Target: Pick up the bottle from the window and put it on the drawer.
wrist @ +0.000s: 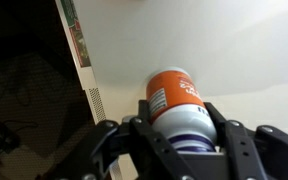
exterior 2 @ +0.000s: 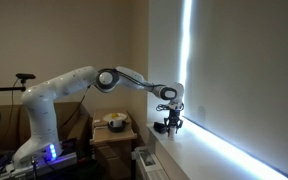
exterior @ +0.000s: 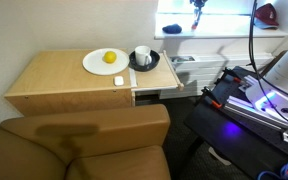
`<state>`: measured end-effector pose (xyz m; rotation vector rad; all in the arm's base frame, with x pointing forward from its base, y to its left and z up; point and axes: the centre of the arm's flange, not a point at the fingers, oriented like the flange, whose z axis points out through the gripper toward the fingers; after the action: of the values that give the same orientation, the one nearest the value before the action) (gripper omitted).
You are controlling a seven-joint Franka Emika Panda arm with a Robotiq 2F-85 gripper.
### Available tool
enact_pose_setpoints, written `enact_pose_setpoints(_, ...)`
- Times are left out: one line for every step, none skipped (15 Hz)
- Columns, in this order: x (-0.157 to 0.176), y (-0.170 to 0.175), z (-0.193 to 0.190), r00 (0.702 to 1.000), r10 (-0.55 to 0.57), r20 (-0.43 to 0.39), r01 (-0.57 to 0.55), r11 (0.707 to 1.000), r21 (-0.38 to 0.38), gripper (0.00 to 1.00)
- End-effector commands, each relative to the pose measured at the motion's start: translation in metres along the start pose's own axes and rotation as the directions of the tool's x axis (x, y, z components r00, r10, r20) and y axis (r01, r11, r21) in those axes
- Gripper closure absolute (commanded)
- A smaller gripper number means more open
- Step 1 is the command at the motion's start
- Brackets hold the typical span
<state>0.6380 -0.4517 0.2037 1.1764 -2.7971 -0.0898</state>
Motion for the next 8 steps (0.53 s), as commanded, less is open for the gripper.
enact_pose_setpoints(-0.010,0.033,-0.065,0.983,-0.177,0.055,0.173,0.982,0.074,0.69)
enact_pose_setpoints(-0.016,0.045,-0.084,0.972,-0.230,0.048,0.225,0.970,0.097,0.69)
enact_pose_setpoints(-0.022,0.056,-0.100,0.958,-0.285,0.040,0.278,0.953,0.117,0.69)
enact_pose_setpoints(-0.026,0.065,-0.116,0.941,-0.337,0.034,0.330,0.934,0.137,0.69)
enact_pose_setpoints(-0.030,0.075,-0.130,0.921,-0.389,0.027,0.381,0.912,0.154,0.69)
enact_pose_setpoints(-0.032,0.085,-0.142,0.897,-0.441,0.025,0.431,0.886,0.169,0.69)
enact_pose_setpoints(-0.030,0.094,-0.151,0.870,-0.492,0.020,0.481,0.858,0.180,0.69)
enact_pose_setpoints(-0.025,0.100,-0.161,0.841,-0.541,0.012,0.529,0.827,0.191,0.69)
